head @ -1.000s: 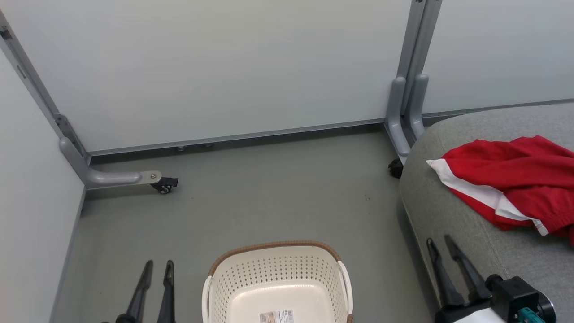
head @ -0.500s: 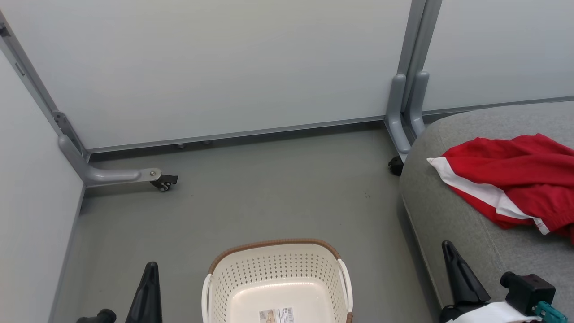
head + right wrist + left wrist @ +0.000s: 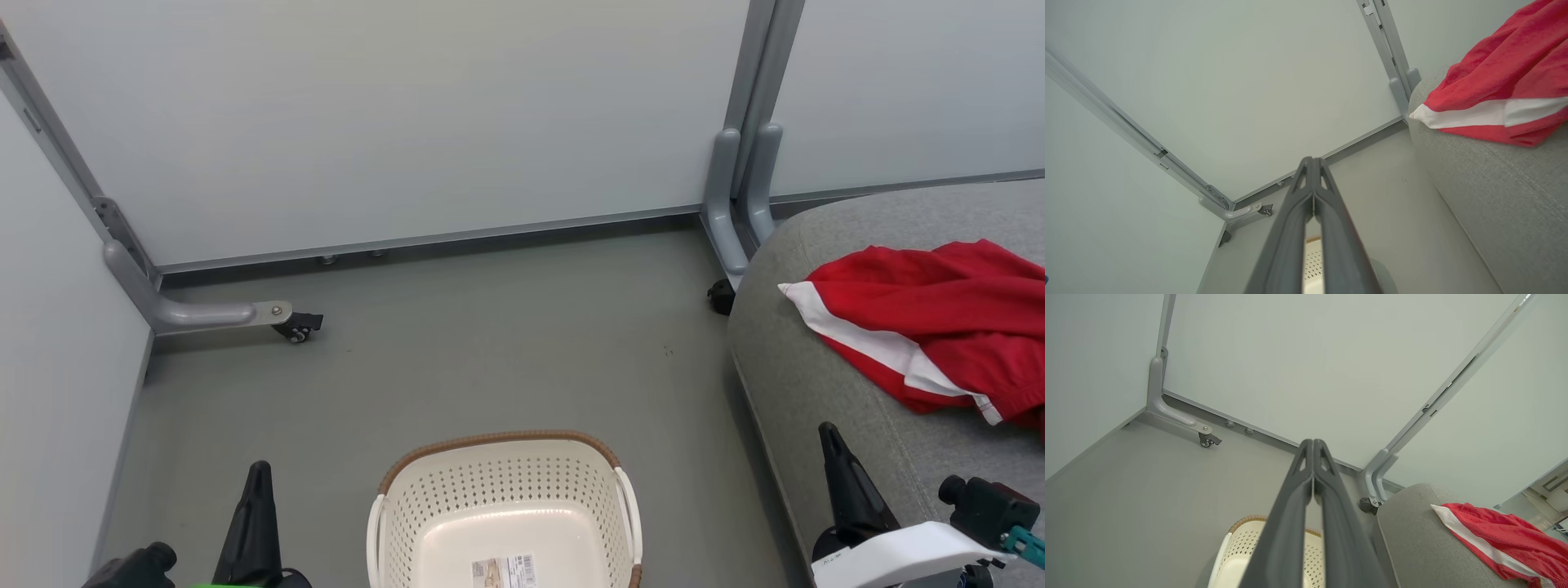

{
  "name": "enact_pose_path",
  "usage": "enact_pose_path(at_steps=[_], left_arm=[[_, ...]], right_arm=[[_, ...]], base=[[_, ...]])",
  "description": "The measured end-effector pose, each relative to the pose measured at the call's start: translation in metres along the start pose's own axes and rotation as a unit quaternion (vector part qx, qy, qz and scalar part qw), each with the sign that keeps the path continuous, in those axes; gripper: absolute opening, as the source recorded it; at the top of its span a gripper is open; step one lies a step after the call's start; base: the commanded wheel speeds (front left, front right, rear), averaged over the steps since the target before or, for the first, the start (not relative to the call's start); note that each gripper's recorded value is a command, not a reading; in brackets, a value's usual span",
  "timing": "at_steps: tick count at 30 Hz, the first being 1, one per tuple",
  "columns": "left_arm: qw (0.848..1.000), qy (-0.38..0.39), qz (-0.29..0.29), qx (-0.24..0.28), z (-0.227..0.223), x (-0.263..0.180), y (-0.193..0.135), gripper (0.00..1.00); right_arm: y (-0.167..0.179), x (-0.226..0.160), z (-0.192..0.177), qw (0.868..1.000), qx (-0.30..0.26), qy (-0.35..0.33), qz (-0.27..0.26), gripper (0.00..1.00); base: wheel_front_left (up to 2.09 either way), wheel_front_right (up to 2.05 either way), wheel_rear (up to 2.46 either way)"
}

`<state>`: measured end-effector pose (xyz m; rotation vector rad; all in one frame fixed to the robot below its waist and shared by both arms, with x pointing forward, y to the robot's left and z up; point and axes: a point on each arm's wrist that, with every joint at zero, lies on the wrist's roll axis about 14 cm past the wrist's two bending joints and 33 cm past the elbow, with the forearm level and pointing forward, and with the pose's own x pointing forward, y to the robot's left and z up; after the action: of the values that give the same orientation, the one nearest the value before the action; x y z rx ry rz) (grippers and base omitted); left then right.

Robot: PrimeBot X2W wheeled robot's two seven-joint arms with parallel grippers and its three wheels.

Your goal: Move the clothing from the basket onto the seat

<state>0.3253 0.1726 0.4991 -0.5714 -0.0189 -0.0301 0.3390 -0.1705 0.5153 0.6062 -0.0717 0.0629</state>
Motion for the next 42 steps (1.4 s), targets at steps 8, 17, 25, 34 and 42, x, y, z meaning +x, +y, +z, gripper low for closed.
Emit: enact_pose_path(at_steps=[8, 17, 25, 34, 42], left_arm=[[0.998, 0.002, 0.009, -0.059, 0.002, 0.007, 0.004, 0.0], [0.993, 0.003, 0.016, -0.119, 0.003, 0.014, 0.008, 0.0], [0.985, 0.006, 0.023, -0.17, 0.004, 0.02, 0.011, 0.0], [0.975, 0.005, 0.027, -0.219, 0.006, 0.026, 0.014, 0.0], [0.96, 0.008, 0.03, -0.28, 0.007, 0.034, 0.016, 0.0]], right_arm=[[-0.006, 0.006, 0.001, 0.998, 0.056, 0.003, -0.011, 0.0], [-0.011, 0.011, 0.002, 0.993, 0.113, 0.004, -0.022, 0.0], [-0.015, 0.016, 0.003, 0.986, 0.161, 0.005, -0.03, 0.0], [-0.018, 0.02, 0.003, 0.977, 0.21, 0.007, -0.037, 0.0], [-0.023, 0.025, 0.002, 0.962, 0.27, 0.009, -0.046, 0.0]], base=[[0.0, 0.0, 0.0], [0.0, 0.0, 0.0], [0.0, 0.0, 0.0], [0.0, 0.0, 0.0], [0.0, 0.0, 0.0]])
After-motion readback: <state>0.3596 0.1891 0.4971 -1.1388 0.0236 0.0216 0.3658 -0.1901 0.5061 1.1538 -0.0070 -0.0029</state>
